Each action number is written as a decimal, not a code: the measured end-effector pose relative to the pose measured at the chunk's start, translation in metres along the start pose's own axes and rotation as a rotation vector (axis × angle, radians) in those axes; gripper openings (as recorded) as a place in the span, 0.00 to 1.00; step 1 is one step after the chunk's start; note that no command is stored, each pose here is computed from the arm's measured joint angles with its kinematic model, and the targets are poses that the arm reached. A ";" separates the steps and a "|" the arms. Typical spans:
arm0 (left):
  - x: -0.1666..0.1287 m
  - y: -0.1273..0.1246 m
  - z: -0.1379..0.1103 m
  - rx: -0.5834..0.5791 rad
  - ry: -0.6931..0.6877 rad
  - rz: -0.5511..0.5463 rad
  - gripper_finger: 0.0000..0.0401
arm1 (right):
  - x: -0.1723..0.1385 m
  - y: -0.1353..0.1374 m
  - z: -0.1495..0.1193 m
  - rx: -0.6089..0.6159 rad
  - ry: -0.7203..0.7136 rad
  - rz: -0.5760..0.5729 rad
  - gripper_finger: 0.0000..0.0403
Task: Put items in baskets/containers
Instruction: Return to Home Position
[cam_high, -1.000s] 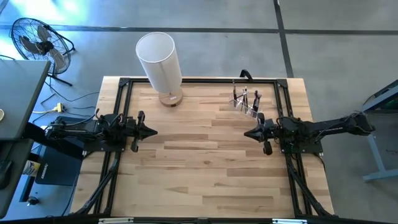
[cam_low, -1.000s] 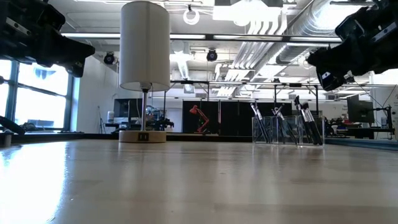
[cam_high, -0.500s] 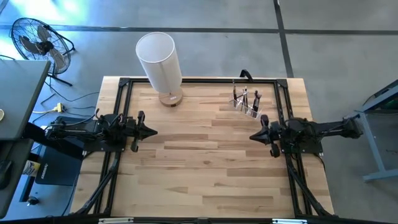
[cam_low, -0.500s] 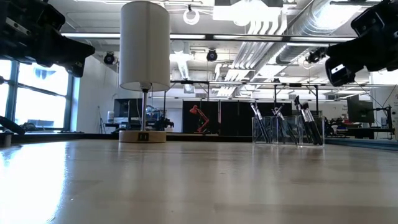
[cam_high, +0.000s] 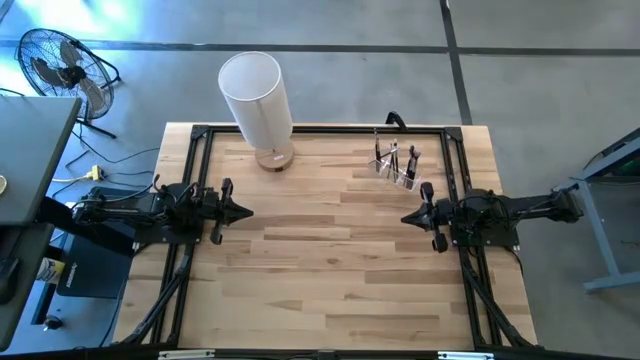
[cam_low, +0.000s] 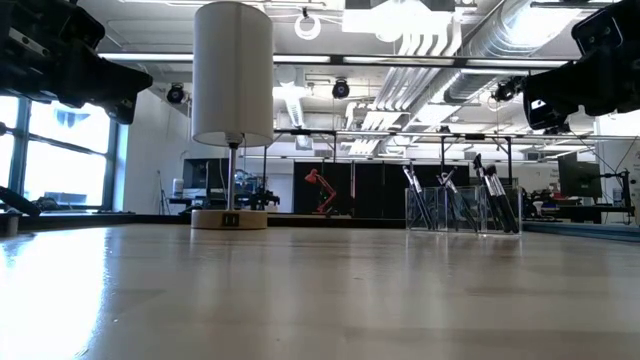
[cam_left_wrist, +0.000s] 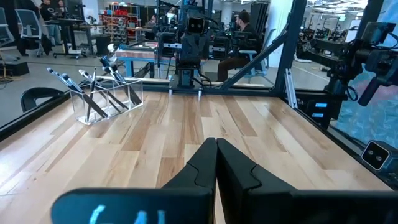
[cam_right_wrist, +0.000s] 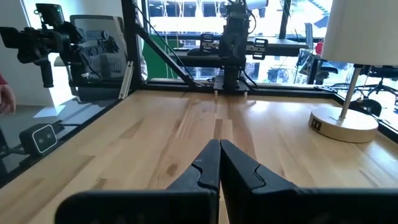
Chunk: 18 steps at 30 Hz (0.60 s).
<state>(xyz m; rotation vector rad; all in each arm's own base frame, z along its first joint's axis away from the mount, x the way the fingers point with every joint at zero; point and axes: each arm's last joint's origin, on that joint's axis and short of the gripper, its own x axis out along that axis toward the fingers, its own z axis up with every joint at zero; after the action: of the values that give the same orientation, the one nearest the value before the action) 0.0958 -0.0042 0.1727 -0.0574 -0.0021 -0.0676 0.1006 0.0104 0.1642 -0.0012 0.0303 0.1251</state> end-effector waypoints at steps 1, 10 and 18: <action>0.000 0.000 0.000 0.000 0.000 0.000 0.00 | 0.000 0.000 0.000 0.000 0.000 0.000 0.00; 0.000 0.000 0.000 0.000 0.000 0.000 0.00 | 0.000 0.000 0.000 0.000 0.000 0.000 0.00; 0.000 0.000 0.000 0.000 0.000 0.000 0.00 | 0.000 0.000 0.000 0.000 0.000 -0.001 0.02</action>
<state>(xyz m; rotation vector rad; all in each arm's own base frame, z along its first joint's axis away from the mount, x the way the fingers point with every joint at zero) 0.0958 -0.0041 0.1727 -0.0574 -0.0021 -0.0672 0.1006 0.0104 0.1642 -0.0015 0.0299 0.1240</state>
